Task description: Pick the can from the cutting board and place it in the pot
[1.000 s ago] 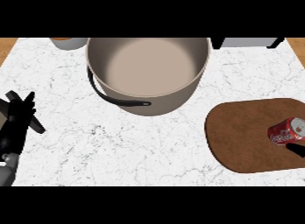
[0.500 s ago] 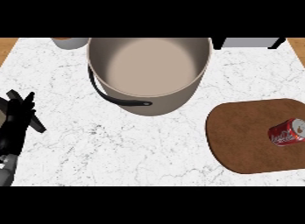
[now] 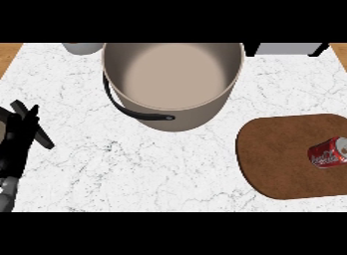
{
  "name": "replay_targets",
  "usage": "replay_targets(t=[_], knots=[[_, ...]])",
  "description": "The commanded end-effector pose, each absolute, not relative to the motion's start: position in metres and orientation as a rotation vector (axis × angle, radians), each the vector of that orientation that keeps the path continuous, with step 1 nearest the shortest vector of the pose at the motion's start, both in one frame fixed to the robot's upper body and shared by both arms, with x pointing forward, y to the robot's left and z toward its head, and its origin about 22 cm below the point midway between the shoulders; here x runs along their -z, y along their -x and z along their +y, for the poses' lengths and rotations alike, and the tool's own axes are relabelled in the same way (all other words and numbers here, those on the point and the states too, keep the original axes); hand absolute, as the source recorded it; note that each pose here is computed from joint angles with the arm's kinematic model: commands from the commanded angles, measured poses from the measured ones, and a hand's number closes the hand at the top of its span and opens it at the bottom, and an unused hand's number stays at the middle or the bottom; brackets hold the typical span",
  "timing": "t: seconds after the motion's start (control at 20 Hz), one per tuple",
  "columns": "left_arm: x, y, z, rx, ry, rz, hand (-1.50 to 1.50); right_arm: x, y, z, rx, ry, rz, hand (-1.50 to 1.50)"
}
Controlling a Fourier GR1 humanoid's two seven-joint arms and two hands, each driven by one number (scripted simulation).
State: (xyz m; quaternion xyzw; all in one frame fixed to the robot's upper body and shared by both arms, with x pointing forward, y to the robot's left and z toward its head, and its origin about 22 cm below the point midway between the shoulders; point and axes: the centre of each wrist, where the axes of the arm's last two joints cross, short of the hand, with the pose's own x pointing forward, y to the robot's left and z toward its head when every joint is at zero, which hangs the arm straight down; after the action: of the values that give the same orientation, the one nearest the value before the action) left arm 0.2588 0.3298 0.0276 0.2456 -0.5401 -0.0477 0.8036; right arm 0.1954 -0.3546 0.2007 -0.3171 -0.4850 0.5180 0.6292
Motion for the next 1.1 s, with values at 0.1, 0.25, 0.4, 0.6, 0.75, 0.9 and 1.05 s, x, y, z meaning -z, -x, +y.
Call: replay_targets(t=[0.1,0.25,0.4,0.6,0.75,0.9,1.05], knots=[[-0.023,-0.251,0.333,0.096,-0.539,-1.167,0.0,-0.19,-0.207,-0.359,-1.182,0.751,-0.983,-1.5],[-0.022,-0.266,0.328,0.104,-0.516,-1.159,0.0,-0.169,-0.218,-0.374,-1.154,0.746,-0.984,-1.5],[-0.022,-0.263,0.33,0.1,-0.527,-1.158,0.0,-0.159,-0.211,-0.36,-1.167,0.745,-0.99,-1.5],[-0.021,-0.258,0.334,0.114,-0.532,-1.17,0.0,-0.149,-0.234,-0.37,-1.182,0.746,-0.95,-1.5],[-0.036,-0.265,0.326,0.101,-0.539,-1.156,0.0,-0.124,-0.219,-0.366,-1.182,0.752,-0.961,-1.5],[-0.025,-0.251,0.333,0.103,-0.532,-1.158,0.0,-0.113,-0.236,-0.374,-1.183,0.743,-0.976,-1.5],[-0.028,-0.266,0.335,0.098,-0.537,-1.15,0.0,-0.112,-0.233,-0.375,-1.172,0.754,-0.998,-1.5]])
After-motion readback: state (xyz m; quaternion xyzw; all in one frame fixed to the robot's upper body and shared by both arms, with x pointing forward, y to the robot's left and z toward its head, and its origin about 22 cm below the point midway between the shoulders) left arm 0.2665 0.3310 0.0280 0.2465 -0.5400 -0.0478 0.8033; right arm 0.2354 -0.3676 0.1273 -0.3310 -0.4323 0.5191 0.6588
